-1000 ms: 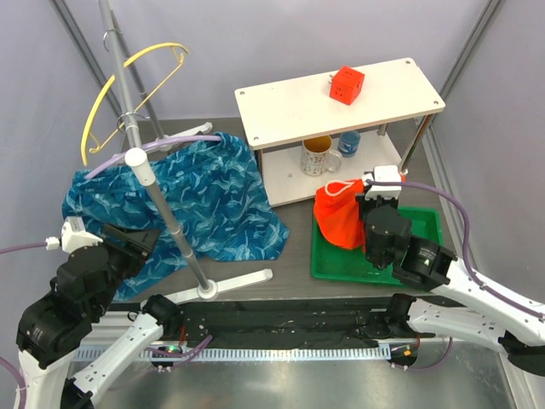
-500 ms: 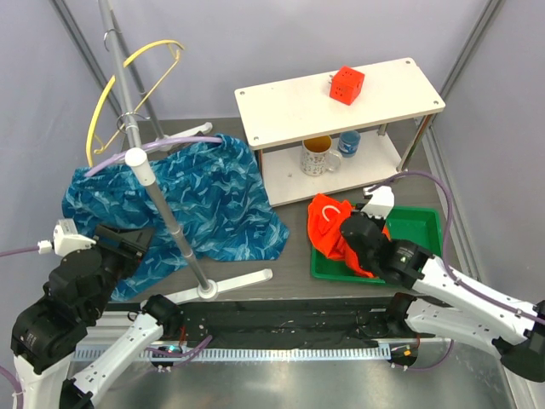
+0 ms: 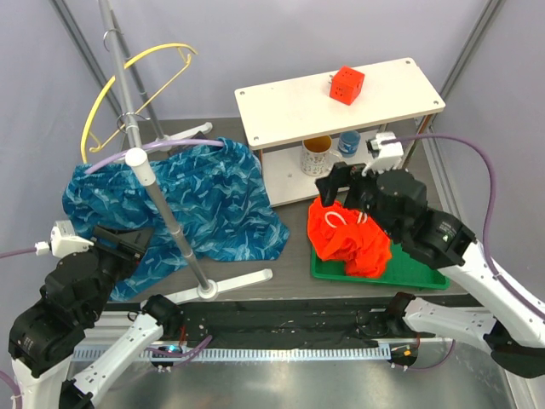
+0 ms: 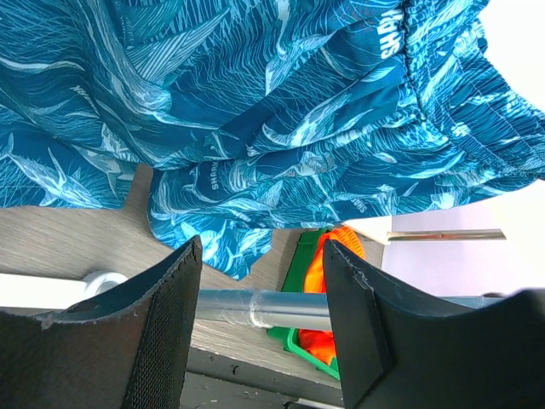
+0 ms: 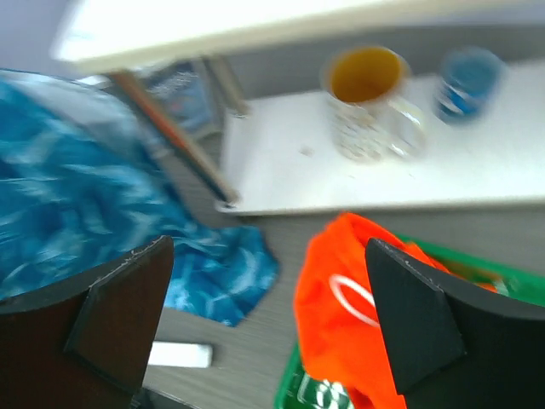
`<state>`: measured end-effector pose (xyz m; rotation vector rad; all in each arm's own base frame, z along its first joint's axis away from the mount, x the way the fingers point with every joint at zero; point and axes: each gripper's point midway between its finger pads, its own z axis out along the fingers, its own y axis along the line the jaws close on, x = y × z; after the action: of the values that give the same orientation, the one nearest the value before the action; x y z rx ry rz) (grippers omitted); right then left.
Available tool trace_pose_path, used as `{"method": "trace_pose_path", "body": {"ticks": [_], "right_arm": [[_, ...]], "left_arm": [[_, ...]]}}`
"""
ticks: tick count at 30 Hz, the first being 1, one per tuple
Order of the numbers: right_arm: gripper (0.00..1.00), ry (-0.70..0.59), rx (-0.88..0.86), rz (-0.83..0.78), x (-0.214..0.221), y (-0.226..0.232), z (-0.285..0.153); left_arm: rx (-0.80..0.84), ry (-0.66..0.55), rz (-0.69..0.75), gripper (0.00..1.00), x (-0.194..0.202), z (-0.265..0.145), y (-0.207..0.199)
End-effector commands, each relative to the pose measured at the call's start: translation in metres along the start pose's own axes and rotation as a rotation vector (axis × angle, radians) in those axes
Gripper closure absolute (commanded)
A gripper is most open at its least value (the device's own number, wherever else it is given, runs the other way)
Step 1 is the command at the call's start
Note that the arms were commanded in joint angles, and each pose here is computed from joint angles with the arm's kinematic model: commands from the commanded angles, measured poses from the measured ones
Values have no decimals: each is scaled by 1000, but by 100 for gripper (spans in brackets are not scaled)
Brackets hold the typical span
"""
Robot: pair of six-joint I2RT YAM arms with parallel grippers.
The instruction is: Remove the shorts from the hanger
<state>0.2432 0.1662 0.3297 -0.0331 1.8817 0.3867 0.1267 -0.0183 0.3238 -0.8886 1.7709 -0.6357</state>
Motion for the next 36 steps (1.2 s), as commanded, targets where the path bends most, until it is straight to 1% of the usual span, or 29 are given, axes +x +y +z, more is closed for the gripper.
{"method": "trace_pose_path", "body": {"ticks": [1, 2, 3, 4, 5, 6, 8, 10, 11, 12, 13, 14, 17, 20, 21, 22, 24, 25, 26, 27, 28, 31, 32, 33, 35, 36], "right_arm": [[0, -75, -429, -189, -47, 93, -1], [0, -106, -490, -214, -60, 108, -3], [0, -86, -601, -272, -54, 132, 2], [0, -105, -637, -285, -61, 144, 6], [0, -150, -679, -285, -82, 158, 1], [0, -124, -690, -299, -76, 170, 19], [0, -198, -746, -298, -102, 190, 18], [0, -212, -803, -309, -102, 211, 33], [0, -233, -826, -307, -109, 219, 34], [0, -239, -850, -309, -110, 225, 36], [0, -224, -881, -316, -102, 236, 47], [0, -235, -901, -323, -106, 242, 47], [0, -216, -916, -337, -98, 252, 63], [2, -215, -957, -367, -92, 260, 66], [4, -207, -1012, -371, -89, 265, 59], [10, -208, -1040, -373, -88, 268, 56], [19, -183, -1102, -370, -78, 275, 52], [29, -182, -1115, -372, -76, 276, 53], [35, -180, -1125, -373, -74, 278, 53], [42, -150, -1131, -344, -69, 280, 54], [56, -147, -1138, -340, -68, 283, 53], [65, -148, -1160, -339, -68, 287, 48], [66, -155, -1165, -337, -70, 288, 45], [70, -159, -1168, -335, -72, 289, 43], [74, -176, -1185, -332, -77, 290, 36], [79, -187, -1187, -332, -81, 290, 33]], "left_arm": [[55, -21, -16, 41, -9, -6, -13], [59, -19, -16, 41, -9, -5, -14], [62, -17, -18, 41, -8, -6, -15], [64, -11, -18, 41, -8, -5, -16], [72, -8, -21, 41, -7, -6, -19], [74, -4, -21, 41, -7, -6, -20], [78, 8, -21, 41, -5, -6, -21], [83, 12, -27, 41, -4, -6, -22], [87, 15, -30, 41, -4, -7, -23], [95, 19, -32, 41, -4, -7, -25], [99, 19, -36, 41, -4, -8, -26], [101, 19, -38, 41, -4, -8, -26], [112, 27, -46, 41, -3, -10, -27], [120, 32, -60, 41, -3, -13, -27], [121, 30, -64, 41, -3, -12, -27], [124, 29, -68, 41, -3, -13, -27], [130, 25, -75, 41, -4, -13, -28], [131, 24, -75, 41, -4, -12, -29], [129, 25, -71, 41, -3, -11, -29], [129, 25, -69, 41, -3, -11, -29], [126, 26, -66, 41, -3, -11, -28], [119, 31, -61, 41, -1, -10, -26], [115, 33, -56, 41, -1, -11, -24], [112, 32, -56, 41, -1, -11, -23], [101, 34, -50, 41, 0, -12, -18], [99, 33, -48, 41, 0, -12, -18]]}}
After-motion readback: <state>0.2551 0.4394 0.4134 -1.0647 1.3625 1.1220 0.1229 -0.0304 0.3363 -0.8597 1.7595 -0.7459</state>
